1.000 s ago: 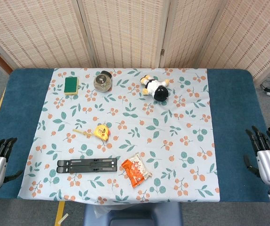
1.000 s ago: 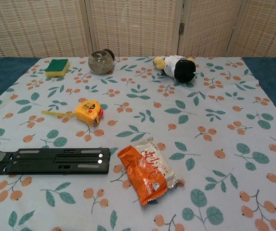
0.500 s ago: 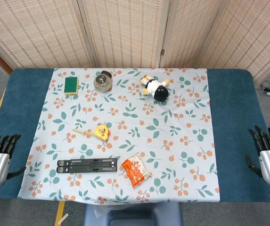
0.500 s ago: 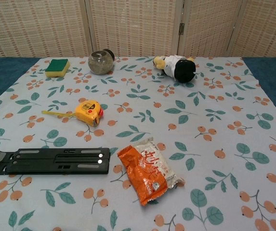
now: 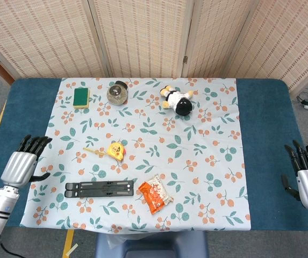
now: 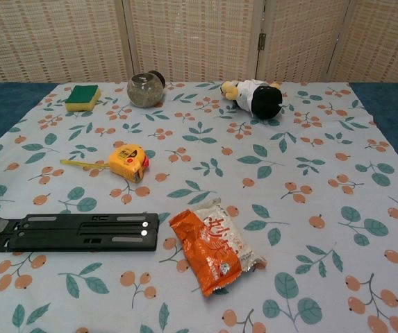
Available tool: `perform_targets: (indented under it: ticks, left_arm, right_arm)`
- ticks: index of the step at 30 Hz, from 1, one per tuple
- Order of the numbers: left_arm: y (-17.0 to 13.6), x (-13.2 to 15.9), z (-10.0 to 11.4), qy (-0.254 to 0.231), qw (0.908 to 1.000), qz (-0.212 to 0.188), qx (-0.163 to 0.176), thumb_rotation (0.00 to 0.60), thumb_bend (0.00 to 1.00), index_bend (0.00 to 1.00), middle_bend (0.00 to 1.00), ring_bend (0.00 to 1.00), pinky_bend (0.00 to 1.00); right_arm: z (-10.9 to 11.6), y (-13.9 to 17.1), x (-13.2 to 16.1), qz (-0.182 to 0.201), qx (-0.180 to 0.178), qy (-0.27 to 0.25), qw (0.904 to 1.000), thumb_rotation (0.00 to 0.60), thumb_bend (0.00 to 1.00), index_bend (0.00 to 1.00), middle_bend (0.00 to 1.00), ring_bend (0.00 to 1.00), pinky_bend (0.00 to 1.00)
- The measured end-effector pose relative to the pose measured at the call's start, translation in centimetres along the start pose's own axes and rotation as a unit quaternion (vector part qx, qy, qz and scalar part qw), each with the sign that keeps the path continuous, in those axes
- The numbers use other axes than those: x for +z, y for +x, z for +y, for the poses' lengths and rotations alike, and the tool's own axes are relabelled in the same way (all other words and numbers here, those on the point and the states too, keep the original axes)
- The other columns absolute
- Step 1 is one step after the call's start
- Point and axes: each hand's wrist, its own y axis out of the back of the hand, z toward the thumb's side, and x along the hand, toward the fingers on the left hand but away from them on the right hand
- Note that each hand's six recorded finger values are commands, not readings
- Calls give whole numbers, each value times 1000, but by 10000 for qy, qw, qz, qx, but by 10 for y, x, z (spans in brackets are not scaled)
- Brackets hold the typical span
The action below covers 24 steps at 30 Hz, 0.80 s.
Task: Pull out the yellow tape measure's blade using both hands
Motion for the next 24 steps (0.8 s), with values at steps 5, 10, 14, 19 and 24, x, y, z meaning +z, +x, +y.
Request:
perform_targets:
  ticks: [5,10,14,19,24]
  left_arm:
    - [42,12,-11,56,9991,-348,-225,600,138,173,144,141,0]
    - [78,26,-28,105,9970,-623,-446,600,138,172,144,142,0]
    - [99,39,-46,177,9941,-807,-705,600,139,146,142,138,0]
    - [119,57,-65,287,9901,-1015,-924,600,143,125,117,116,0]
    - [135,76,-77,485,9855,-1257,-1035,600,150,122,114,116,0]
  right_arm:
    - [1,1,-1,-28,3,1,10000,600,474,0,1,130,0]
    - [1,3,-2,-45,3,-6,10000,600,474,0,1,135,0]
    - [4,4,-4,-34,-75,-58,9999,600,474,0,1,151,0]
    - [4,6,-5,-11,-132,-83,9999,600,474,0,1,161,0]
    - [5,7,-5,0,-167,-104,9998,600,474,0,1,170,0]
